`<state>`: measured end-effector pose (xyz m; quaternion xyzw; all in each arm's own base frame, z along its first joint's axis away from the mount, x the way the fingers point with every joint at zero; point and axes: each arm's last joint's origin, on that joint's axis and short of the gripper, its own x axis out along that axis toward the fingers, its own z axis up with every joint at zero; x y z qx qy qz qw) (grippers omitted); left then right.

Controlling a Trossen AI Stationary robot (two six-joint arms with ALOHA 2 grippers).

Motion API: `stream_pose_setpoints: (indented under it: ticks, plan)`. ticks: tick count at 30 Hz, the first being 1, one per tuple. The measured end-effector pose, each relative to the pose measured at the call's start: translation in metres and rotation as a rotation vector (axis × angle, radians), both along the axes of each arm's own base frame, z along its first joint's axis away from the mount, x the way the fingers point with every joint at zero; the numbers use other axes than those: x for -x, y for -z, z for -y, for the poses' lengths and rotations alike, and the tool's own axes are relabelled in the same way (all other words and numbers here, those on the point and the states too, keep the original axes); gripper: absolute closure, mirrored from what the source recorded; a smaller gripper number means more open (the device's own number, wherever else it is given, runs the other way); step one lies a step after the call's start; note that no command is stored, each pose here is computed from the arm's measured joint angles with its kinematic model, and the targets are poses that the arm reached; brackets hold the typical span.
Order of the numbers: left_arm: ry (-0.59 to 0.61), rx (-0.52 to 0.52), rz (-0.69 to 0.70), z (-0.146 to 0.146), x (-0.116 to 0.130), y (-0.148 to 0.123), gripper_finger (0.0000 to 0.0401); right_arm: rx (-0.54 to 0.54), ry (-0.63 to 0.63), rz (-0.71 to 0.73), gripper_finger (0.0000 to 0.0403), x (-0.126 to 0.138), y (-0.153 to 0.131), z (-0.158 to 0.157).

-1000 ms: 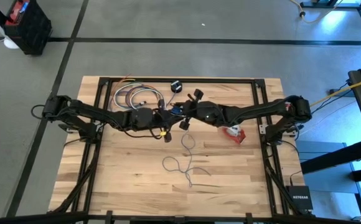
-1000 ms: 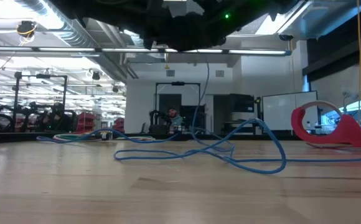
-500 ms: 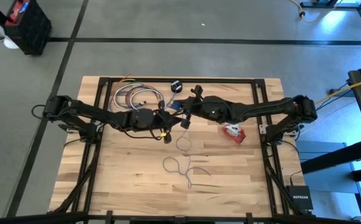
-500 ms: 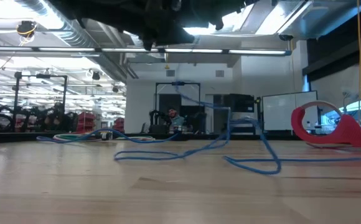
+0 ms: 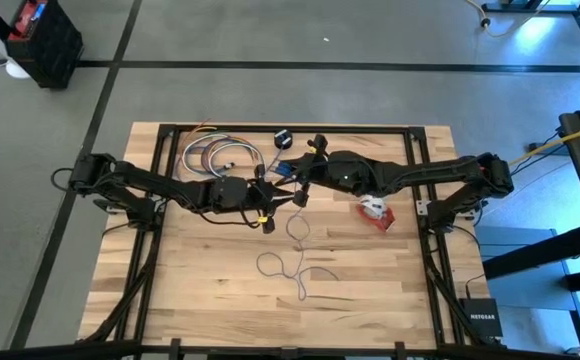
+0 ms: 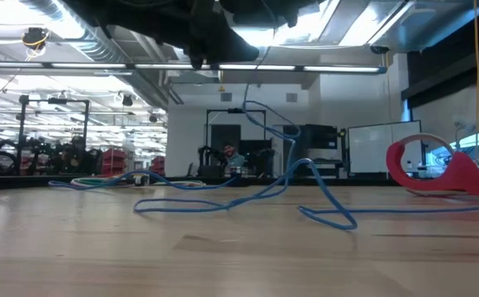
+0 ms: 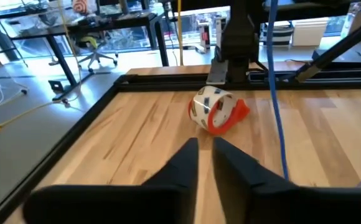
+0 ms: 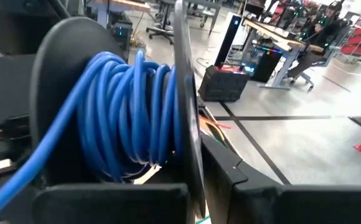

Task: Coil cords
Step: Coil the blue wire onto the spool

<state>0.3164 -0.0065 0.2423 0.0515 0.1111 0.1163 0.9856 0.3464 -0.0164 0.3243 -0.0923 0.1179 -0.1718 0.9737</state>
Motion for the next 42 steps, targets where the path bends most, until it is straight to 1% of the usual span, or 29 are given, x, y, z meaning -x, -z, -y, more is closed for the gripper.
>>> stream_pose_setpoints:
  ticks: [6, 9, 11, 14, 17, 21, 25, 30, 32, 35, 37, 41, 42]
  plan:
    - [0.019, 0.000, 0.051, 0.006, -0.002, -0.004, 0.0272, 0.000, 0.000, 0.004, 0.0384, -0.001, -0.006, 0.000]
    - [0.022, 0.017, 0.075, 0.006, -0.005, -0.003, 0.0244, 0.006, -0.001, -0.001, 0.0384, -0.001, -0.005, 0.000]
    - [0.053, 0.027, 0.087, 0.007, -0.007, -0.001, 0.0233, 0.006, 0.000, 0.001, 0.0384, -0.001, -0.005, 0.000]
    - [0.097, 0.037, 0.114, 0.009, -0.010, 0.000, 0.0227, 0.007, -0.001, -0.007, 0.0384, -0.001, -0.005, 0.000]
    - [0.104, 0.039, 0.141, 0.009, -0.014, 0.001, 0.0228, 0.007, -0.001, -0.010, 0.0384, 0.000, -0.004, 0.000]
    - [0.105, 0.037, 0.123, 0.010, -0.023, 0.006, 0.0229, 0.007, -0.001, -0.019, 0.0384, 0.000, -0.003, 0.000]
    - [0.141, 0.035, 0.104, 0.011, -0.034, 0.012, 0.0230, 0.008, -0.001, -0.031, 0.0384, 0.000, -0.002, 0.000]
    - [0.145, 0.027, 0.092, 0.012, -0.036, 0.011, 0.0231, 0.008, -0.001, -0.033, 0.0384, 0.000, -0.002, 0.000]
    - [0.144, 0.026, 0.090, 0.012, -0.036, 0.012, 0.0236, 0.008, -0.001, -0.034, 0.0384, 0.000, -0.002, 0.000]
    - [0.139, 0.023, 0.091, 0.010, -0.036, 0.012, 0.0263, 0.008, -0.001, -0.033, 0.0384, 0.000, -0.002, 0.000]
    - [0.137, 0.010, 0.075, 0.009, -0.036, 0.012, 0.0296, 0.008, -0.001, -0.032, 0.0384, 0.000, -0.002, 0.000]
    - [0.117, 0.008, 0.039, 0.002, -0.036, 0.016, 0.0379, 0.008, -0.001, -0.017, 0.0384, -0.001, -0.003, 0.000]
    - [0.113, 0.012, 0.035, 0.001, -0.036, 0.016, 0.0390, 0.008, -0.001, -0.020, 0.0384, -0.001, -0.003, 0.000]
